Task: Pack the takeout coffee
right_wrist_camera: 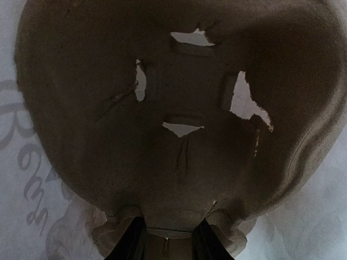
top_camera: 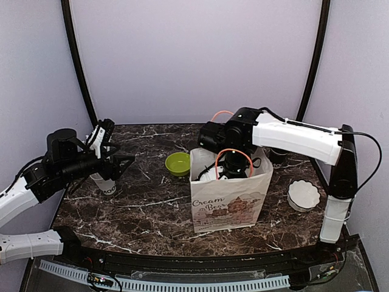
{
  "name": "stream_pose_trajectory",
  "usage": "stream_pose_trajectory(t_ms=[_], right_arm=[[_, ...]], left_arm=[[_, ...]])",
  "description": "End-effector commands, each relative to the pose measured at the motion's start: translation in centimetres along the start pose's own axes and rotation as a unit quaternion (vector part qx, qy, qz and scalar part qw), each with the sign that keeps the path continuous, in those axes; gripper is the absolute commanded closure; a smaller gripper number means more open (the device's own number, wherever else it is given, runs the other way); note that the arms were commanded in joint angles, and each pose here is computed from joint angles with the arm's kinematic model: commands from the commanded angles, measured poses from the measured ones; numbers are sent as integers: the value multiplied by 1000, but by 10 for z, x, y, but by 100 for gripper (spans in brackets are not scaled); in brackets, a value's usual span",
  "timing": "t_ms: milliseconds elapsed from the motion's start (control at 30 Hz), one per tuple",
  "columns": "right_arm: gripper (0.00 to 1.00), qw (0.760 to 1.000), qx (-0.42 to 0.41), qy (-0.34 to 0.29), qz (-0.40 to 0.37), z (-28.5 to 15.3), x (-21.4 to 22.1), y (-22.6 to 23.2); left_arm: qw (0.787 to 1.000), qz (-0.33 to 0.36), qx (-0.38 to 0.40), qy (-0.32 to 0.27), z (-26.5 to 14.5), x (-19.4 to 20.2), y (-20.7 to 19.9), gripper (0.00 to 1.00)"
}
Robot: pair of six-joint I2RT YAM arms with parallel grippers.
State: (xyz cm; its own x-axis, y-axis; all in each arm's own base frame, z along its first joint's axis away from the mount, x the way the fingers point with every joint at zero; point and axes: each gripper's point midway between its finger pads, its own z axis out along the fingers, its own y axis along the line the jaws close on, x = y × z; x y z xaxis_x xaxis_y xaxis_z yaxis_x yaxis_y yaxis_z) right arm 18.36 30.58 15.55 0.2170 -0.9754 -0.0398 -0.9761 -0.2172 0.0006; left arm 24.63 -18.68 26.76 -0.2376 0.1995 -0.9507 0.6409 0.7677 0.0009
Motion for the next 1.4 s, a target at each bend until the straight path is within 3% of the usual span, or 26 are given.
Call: stream_pose_trajectory(t_ms=[0, 267, 367, 633, 833, 1000, 1200, 1367], right_arm=[[72, 999, -44, -4, 5, 18, -7, 13], [69, 998, -56, 22, 12, 52, 1, 15], [61, 999, -44, 14, 8, 43, -1, 12], [40, 996, -23, -80, -15, -30, -20, 21], [38, 994, -6, -109, -24, -53, -16, 29], [38, 983, 52, -169, -38, -105, -21, 26], [37, 955, 123, -265, -54, -177, -16, 30], [36, 930, 158, -329, -48, -219, 5, 37]], left_arm=[[1000, -6, 9, -6, 2, 2, -2, 22], [1000, -6, 14, 3, 5, 7, -3, 22], [1000, -6, 15, 4, 7, 8, -4, 22], [999, -13, 43, 7, 8, -6, -13, 21], [993, -34, 115, -16, 1, -52, -36, 23], [980, -30, 194, -30, 7, -91, -67, 24], [974, 50, 220, -6, 51, -120, -110, 24], [967, 77, 242, -8, 94, -136, -142, 24]])
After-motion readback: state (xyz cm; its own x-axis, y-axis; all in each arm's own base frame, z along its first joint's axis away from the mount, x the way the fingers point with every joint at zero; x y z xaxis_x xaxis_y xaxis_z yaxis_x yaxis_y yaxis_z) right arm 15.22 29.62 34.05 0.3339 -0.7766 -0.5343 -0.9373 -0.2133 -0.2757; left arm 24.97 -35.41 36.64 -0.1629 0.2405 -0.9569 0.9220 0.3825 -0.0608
